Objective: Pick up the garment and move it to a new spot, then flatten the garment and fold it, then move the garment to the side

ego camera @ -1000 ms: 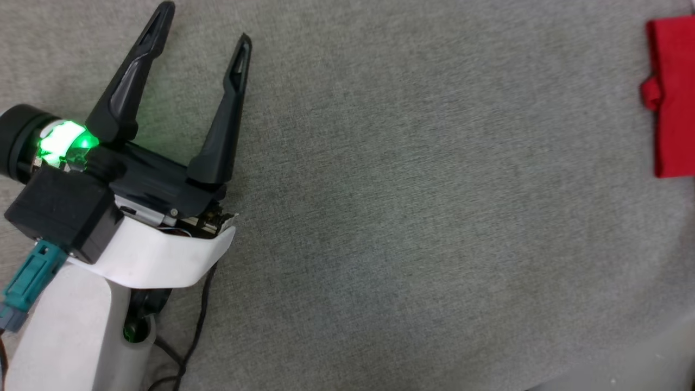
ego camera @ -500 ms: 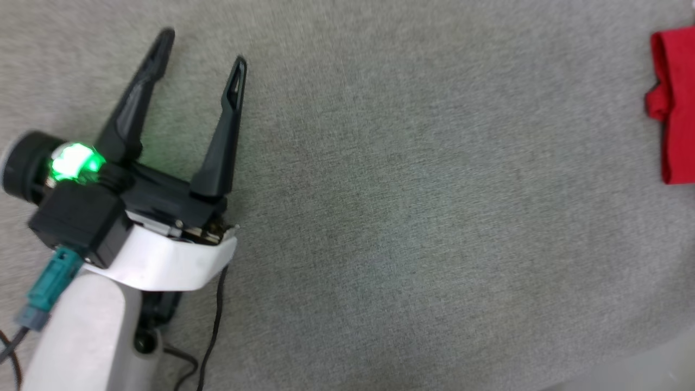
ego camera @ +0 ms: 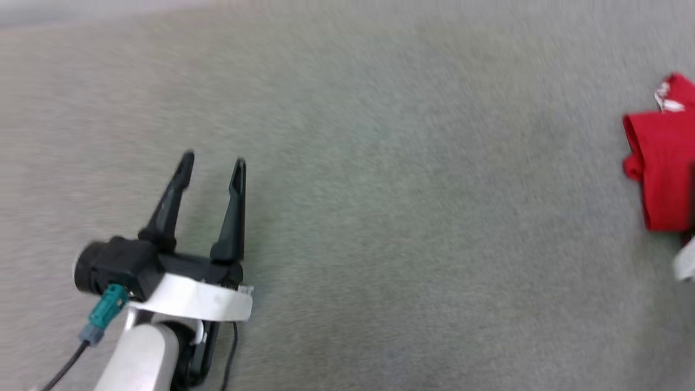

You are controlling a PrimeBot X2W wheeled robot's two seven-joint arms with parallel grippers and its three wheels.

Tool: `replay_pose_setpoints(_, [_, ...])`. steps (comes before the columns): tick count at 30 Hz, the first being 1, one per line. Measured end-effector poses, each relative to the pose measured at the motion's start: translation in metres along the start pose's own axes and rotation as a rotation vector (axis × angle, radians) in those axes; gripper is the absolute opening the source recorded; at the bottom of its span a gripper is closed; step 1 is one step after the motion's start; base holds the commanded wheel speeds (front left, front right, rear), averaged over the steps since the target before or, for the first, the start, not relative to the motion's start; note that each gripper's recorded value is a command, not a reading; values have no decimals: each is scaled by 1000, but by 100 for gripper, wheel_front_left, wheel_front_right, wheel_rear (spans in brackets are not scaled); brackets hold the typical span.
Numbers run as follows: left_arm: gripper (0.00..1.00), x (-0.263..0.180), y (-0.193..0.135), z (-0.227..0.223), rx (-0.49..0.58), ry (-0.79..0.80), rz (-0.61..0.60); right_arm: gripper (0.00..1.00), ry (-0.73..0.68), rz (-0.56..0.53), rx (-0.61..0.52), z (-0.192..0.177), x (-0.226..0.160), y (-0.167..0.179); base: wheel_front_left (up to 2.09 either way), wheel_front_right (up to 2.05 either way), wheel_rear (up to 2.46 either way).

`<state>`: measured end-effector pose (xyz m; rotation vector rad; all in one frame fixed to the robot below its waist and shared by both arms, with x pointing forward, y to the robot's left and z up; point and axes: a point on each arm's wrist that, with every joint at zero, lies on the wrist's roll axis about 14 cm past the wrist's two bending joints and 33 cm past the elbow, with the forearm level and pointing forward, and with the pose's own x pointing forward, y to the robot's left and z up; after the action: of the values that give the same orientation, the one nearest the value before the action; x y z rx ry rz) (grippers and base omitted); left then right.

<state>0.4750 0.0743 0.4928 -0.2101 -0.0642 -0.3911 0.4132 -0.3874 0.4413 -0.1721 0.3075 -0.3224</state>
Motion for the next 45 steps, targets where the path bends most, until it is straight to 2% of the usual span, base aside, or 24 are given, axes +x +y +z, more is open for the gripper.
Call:
replay_pose_setpoints(1, [100,-22,15,10,20,2,72,100,-31,115,51,7,-6,50,0,0,0])
replay_pose_setpoints(5, [100,-53,37,21,55,3,172,100,-90,255,112,29,-21,112,0,0,0])
replay_pose_setpoints(8, [100,-77,52,32,76,-4,244,100,-146,335,128,49,-39,144,0,0,0])
replay_pose_setpoints(12, [100,-106,64,45,111,-17,312,100,-218,397,150,73,-68,165,0,0,0])
replay_pose_setpoints(19, [100,-147,68,52,131,-9,371,100,-239,430,167,80,-123,168,0,0,0])
replay_pose_setpoints(25, [100,-168,61,48,121,8,375,100,-271,427,188,88,-158,158,0,0,0])
replay_pose_setpoints(45, [100,-169,57,43,97,16,368,100,-296,436,205,99,-168,158,0,0,0])
